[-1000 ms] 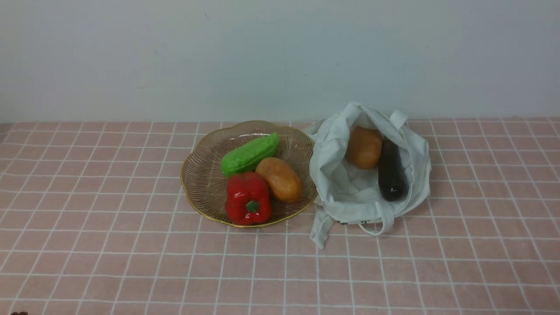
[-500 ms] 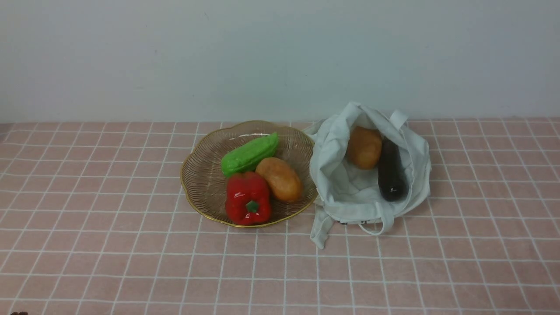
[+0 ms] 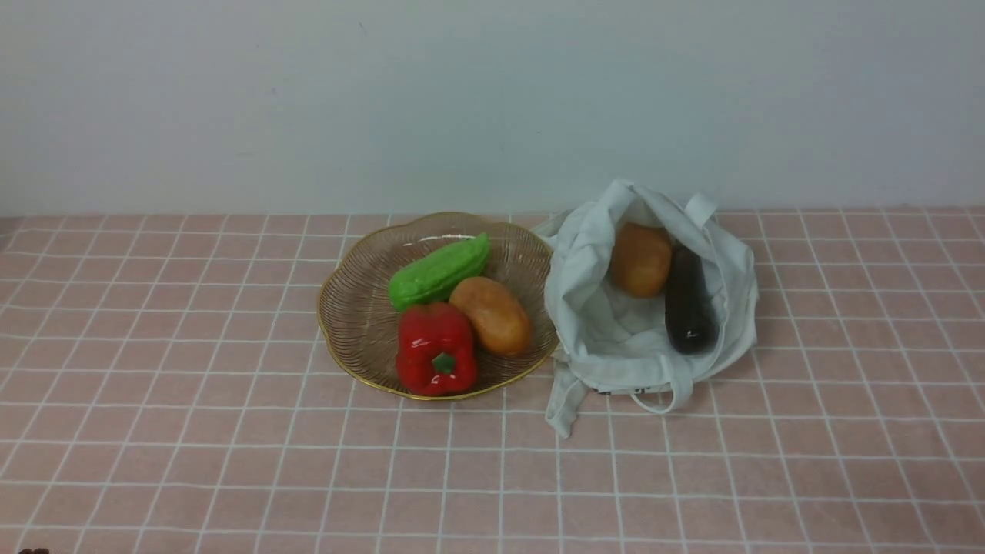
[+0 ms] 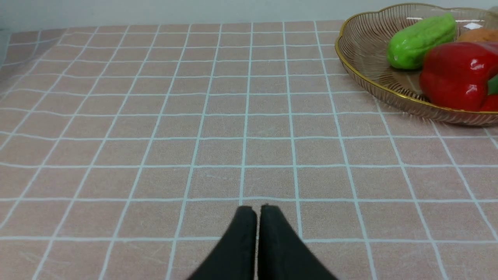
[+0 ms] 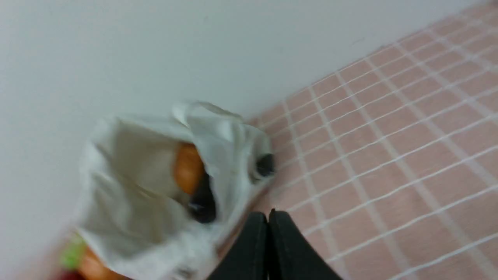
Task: Take vegetables from bag on pink coffee tablecloth place on plate.
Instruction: 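Reach into the white cloth bag and grasp a vegetable inside with the right gripper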
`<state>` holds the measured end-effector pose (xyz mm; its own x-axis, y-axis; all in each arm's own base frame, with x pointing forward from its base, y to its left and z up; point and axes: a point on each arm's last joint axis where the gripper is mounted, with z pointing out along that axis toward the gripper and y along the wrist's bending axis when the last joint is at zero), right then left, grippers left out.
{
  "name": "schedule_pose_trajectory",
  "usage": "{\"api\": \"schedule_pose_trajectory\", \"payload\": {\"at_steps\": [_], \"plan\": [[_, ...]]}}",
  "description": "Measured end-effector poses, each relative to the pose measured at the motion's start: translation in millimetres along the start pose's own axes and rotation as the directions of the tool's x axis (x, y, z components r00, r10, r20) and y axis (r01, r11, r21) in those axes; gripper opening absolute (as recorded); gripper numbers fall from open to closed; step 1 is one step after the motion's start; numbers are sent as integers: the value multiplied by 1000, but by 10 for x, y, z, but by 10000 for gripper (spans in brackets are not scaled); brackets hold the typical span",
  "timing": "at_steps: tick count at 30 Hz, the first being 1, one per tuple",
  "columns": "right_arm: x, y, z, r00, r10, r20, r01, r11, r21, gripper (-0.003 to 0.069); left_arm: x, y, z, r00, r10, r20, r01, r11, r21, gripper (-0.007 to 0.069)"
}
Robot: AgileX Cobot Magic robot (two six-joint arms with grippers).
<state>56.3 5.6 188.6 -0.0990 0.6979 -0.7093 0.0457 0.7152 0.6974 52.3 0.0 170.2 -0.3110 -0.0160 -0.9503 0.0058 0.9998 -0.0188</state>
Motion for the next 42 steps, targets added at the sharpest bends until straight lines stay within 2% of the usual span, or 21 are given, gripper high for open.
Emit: {"api": "schedule_pose_trajectory", "payload": {"at_steps": [1,4,10,13,14,15,16,18,20,21,24,25,27,28,29,30,33,35,36,38,42], "plan": [[-3,18,0,993,119,1,-119,993,-20,-15,0,0,0,1000,0,0,0,1000,0,-5],[-13,41,-1,968,251,2,-250,967,-47,-15,0,0,0,1000,0,0,0,1000,0,-5],[-14,57,-4,966,259,-7,-259,964,-55,-15,0,0,0,1000,0,0,0,1000,0,-5],[-182,296,-89,992,126,-15,-127,985,-119,-15,0,0,0,1000,0,0,0,1000,0,-5],[-307,445,-140,999,37,-6,-38,989,-144,-15,0,0,0,1000,0,0,0,1000,0,-5],[-358,498,-155,1000,5,2,-5,989,-150,-15,0,0,0,1000,0,0,0,1000,0,-5],[-489,654,-183,995,-98,-13,95,984,-150,-15,0,0,0,1000,0,0,0,1000,0,-5],[-675,864,-173,964,-252,-86,240,963,-126,-15,0,0,0,1000,0,0,0,1000,0,-5],[-888,1066,-24,874,-384,-297,381,922,-69,-15,0,0,0,1000,0,0,0,1000,0,-5],[-925,1090,17,863,-393,-319,395,917,-60,-15,0,0,0,1000,0,0,0,1000,0,-5],[-1007,1136,409,718,-404,-567,464,885,-44,-15,0,0,0,1000,0,0,0,1000,0,-5],[-1006,1133,476,704,-398,-589,463,885,-44,-15,0,0,0,1000,0,0,0,1000,0,-5],[-929,1114,818,621,-400,-674,459,883,-102,-15,0,0,0,1000,0,0,0,1000,0,-5],[-807,1112,1048,562,-406,-721,431,887,-164,-15,0,0,0,1000,0,0,0,1000,0,-5],[-787,1111,1079,548,-417,-725,433,883,-181,-15,0,0,0,1000,0,0,0,1000,0,-5],[-579,1130,1363,469,-431,-771,388,885,-259,-15,0,0,0,1000,0,0,0,1000,0,-5],[-337,1240,1674,378,-501,-779,387,850,-359,-10,0,0,0,1000,0,0,0,1000,0,-5],[-267,1291,1845,362,-530,-767,410,829,-380,-8,0,0,0,1000,0,0,0,1000,0,-5],[-215,1349,2041,368,-558,-744,448,807,-385,-3,0,0,0,1000,0,0,0,1000,0,-5],[-172,1394,2273,384,-568,-729,485,795,-364,10,0,0,0,1000,0,0,0,1000,0,-5],[-86,1388,2703,434,-516,-739,509,817,-271,51,0,0,0,1000,0,0,0,1000,0,-5]]}}
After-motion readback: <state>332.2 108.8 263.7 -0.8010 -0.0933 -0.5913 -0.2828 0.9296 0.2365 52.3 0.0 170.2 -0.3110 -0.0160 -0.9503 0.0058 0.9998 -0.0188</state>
